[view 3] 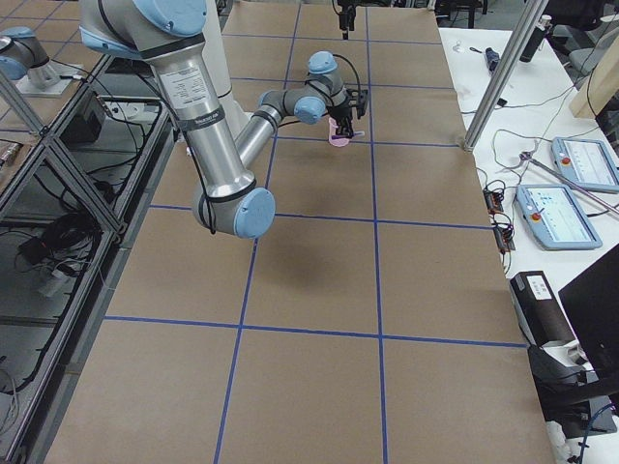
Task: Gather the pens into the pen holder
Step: 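Carry the purple pen with the right gripper and drop it into the cup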
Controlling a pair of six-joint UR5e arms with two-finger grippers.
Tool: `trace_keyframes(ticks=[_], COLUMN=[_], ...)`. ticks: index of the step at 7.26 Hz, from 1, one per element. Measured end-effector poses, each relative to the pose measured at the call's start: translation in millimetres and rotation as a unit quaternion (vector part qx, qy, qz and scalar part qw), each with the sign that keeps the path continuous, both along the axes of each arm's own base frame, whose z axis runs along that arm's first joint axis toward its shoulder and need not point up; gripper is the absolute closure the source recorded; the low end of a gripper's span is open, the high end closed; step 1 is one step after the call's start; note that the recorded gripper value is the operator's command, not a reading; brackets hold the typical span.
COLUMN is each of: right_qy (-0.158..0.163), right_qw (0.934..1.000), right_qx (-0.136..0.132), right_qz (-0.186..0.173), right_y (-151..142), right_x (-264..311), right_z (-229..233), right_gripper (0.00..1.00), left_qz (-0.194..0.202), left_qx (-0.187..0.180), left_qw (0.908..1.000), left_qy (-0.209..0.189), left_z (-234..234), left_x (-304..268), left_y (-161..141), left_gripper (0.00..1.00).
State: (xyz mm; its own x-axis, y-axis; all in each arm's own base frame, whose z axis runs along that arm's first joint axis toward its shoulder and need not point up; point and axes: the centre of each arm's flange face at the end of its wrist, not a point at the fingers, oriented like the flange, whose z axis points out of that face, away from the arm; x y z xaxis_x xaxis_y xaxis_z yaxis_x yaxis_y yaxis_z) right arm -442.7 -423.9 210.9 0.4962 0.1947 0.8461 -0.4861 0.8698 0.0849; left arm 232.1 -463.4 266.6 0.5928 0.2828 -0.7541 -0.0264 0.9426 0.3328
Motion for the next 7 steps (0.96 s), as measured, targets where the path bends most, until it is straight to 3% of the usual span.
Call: trace_keyframes(ticks=[1,3,6,7], right_qy=[-0.006,-0.028,-0.019,-0.013], right_qw=[0.9979,0.9900,0.9866,0.9868], right_qx=[0.031,0.063,0.081,0.084], right_qz=[0.056,0.123,0.141,0.138], right_y=[21,41,54,57], right_x=[-14,-33,-84,-93], right_z=[-17,-49,-65,-64], right_gripper=[1.00,1.00,0.97,0.67], left_qz=[-0.003,-0.007,-0.013,-0.013], left_qx=[0.002,0.000,-0.002,-0.003], left_qw=[1.0000,1.0000,0.9999,0.9998], left_qy=[0.001,-0.003,-0.011,-0.012], left_z=[-1,2,8,10], left_x=[-3,-4,-4,-3], left_y=[0,-3,-7,-8], left_gripper=[0.00,0.00,0.00,0.00])
